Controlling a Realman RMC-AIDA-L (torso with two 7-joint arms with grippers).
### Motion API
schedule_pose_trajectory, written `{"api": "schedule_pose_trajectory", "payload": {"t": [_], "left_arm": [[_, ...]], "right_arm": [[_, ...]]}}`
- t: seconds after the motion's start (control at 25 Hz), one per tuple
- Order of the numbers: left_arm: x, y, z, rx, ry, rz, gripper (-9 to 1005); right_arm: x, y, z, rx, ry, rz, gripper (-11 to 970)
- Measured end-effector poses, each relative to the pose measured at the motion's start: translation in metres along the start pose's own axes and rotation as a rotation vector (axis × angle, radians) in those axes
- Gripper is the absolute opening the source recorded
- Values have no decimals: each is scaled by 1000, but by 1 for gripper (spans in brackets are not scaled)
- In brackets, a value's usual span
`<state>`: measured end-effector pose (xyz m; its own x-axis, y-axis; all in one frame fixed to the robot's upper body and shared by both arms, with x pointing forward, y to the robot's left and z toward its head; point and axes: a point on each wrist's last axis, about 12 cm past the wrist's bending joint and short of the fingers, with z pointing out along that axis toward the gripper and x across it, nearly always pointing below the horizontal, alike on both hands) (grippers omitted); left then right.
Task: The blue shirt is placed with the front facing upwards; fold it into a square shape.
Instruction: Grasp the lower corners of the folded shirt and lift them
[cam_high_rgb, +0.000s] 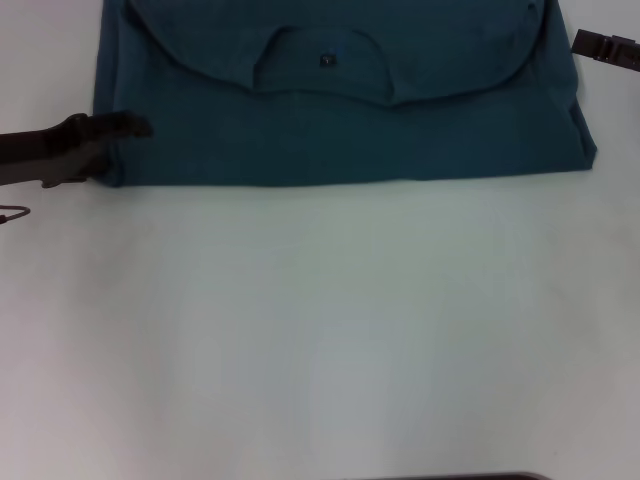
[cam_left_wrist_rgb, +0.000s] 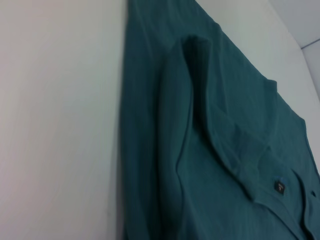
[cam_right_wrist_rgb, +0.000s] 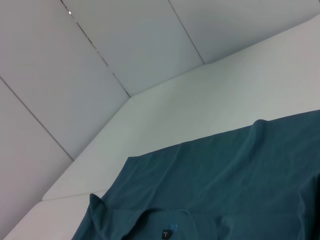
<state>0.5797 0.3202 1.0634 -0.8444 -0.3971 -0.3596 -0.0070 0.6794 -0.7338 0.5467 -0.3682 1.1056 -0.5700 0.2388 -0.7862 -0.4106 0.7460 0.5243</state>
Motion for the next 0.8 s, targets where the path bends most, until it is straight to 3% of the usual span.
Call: {"api": "schedule_pose_trajectory", "payload": {"t": [0.8], "left_arm": [[1, 8, -5, -30, -12, -10, 925]], "right_arm": [[2, 0, -1, 0, -1, 3, 941]]}}
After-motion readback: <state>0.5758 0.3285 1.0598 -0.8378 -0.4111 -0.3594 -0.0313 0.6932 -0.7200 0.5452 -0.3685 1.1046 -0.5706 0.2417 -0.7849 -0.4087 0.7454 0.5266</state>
